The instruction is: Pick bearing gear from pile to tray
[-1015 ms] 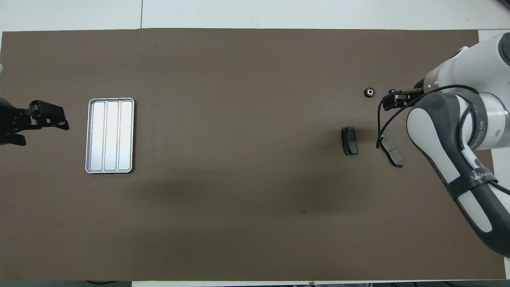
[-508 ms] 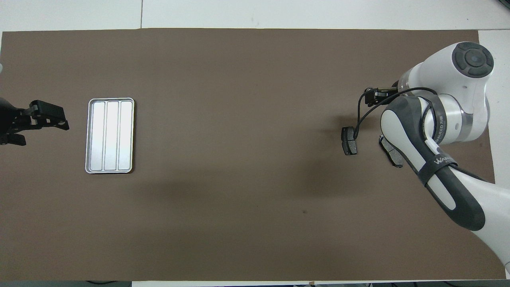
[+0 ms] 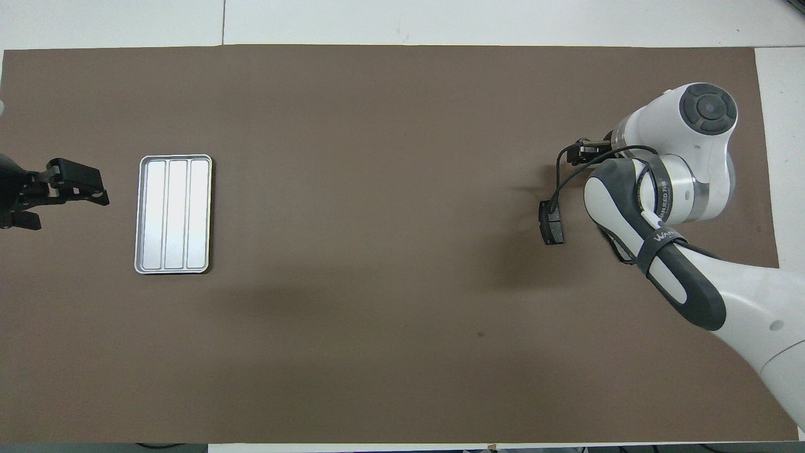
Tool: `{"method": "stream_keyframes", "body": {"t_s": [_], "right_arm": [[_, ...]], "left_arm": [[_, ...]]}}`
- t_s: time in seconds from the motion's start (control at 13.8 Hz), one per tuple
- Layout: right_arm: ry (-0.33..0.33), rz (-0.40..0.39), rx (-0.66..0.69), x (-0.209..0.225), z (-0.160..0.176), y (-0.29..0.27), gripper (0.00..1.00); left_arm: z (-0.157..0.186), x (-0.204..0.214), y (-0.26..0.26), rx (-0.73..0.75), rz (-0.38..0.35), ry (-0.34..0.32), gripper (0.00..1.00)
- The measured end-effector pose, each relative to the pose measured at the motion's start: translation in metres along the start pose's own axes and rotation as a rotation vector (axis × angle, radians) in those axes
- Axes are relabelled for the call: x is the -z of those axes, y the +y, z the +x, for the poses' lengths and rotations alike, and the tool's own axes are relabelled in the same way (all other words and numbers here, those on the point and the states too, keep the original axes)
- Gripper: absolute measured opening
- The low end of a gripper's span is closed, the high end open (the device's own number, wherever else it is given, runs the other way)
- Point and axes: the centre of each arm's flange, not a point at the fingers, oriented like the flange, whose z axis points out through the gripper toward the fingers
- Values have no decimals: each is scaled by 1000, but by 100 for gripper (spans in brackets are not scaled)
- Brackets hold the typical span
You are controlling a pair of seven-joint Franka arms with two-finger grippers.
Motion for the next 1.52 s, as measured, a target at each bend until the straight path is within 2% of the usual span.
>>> {"method": "stream_keyframes", "body": {"t_s": [0.29,0.65,1.02,1.23,1.38,1.52], "right_arm": [[12,3,-16,2,10,-5,90],[-28,-5,-33,7,29,-6,90],[-60,-7,-34,-15,27,-16,90],[-57,-7,-34,-13,28,-20,90],[-55,-7,-34,-10,30,-20,80],[-60,-9,-36,-9,31,-19,80]], "left_arm": [[0,0,0,0,0,0,100],[0,0,0,0,0,0,100],[0,0,0,0,0,0,100],[0,0,0,0,0,0,100],[0,0,0,0,0,0,100],[0,0,0,0,0,0,100]]}}
